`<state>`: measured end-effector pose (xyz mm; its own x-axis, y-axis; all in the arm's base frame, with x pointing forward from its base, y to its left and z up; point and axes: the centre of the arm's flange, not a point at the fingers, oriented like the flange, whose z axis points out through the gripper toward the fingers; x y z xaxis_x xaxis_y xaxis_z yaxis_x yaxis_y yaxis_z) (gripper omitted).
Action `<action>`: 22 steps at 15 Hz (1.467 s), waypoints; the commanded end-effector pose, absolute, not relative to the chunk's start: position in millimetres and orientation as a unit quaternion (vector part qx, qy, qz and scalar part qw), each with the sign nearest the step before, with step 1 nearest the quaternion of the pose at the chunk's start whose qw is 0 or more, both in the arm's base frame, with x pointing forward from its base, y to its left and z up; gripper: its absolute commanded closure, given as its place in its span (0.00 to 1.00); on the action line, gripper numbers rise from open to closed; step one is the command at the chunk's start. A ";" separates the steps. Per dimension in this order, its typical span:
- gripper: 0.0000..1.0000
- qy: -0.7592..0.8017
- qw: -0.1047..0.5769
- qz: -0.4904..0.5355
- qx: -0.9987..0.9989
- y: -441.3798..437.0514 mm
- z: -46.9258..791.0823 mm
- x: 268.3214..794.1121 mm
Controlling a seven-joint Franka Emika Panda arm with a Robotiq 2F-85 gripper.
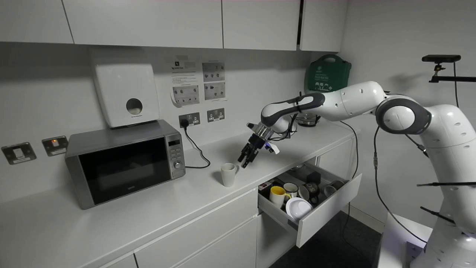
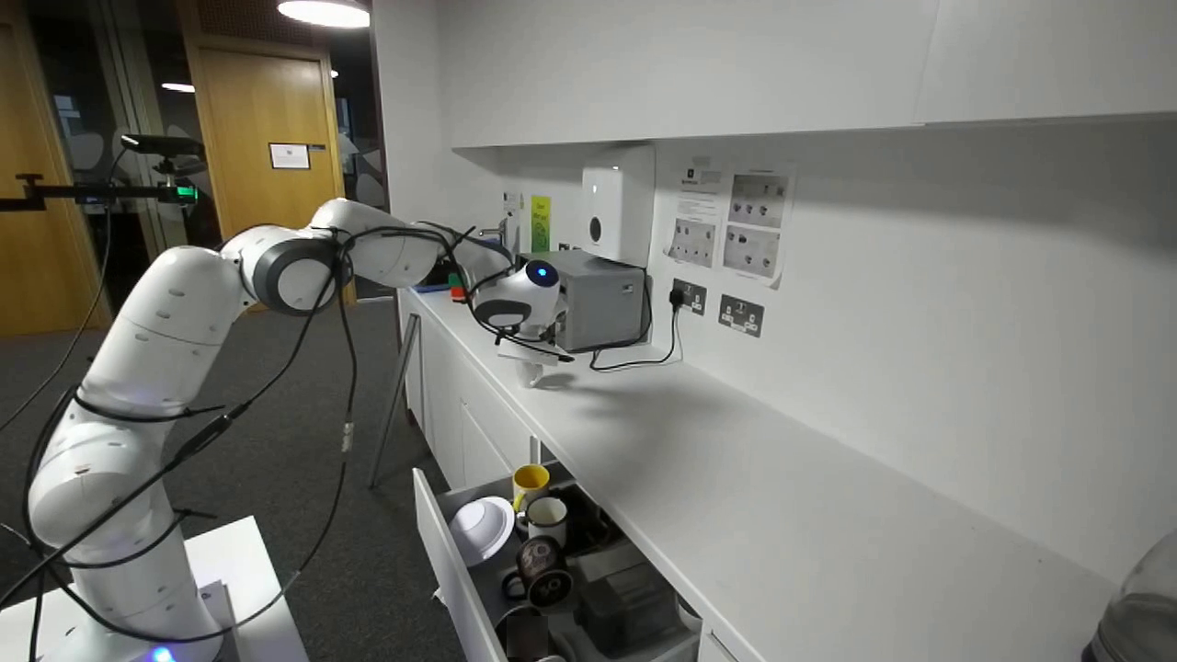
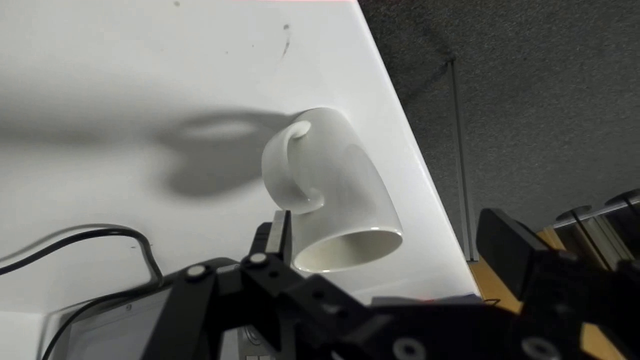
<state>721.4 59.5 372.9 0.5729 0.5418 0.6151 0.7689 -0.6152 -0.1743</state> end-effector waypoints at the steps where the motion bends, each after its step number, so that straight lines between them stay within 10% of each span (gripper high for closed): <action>1: 0.00 -0.390 0.222 -0.259 -0.855 57.8 376.0 747.0; 22: 0.00 -0.440 0.280 -0.206 -0.828 53.1 351.1 762.2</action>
<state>751.1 55.9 343.0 0.5311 0.6306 0.5659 0.8398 -0.4803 -0.2530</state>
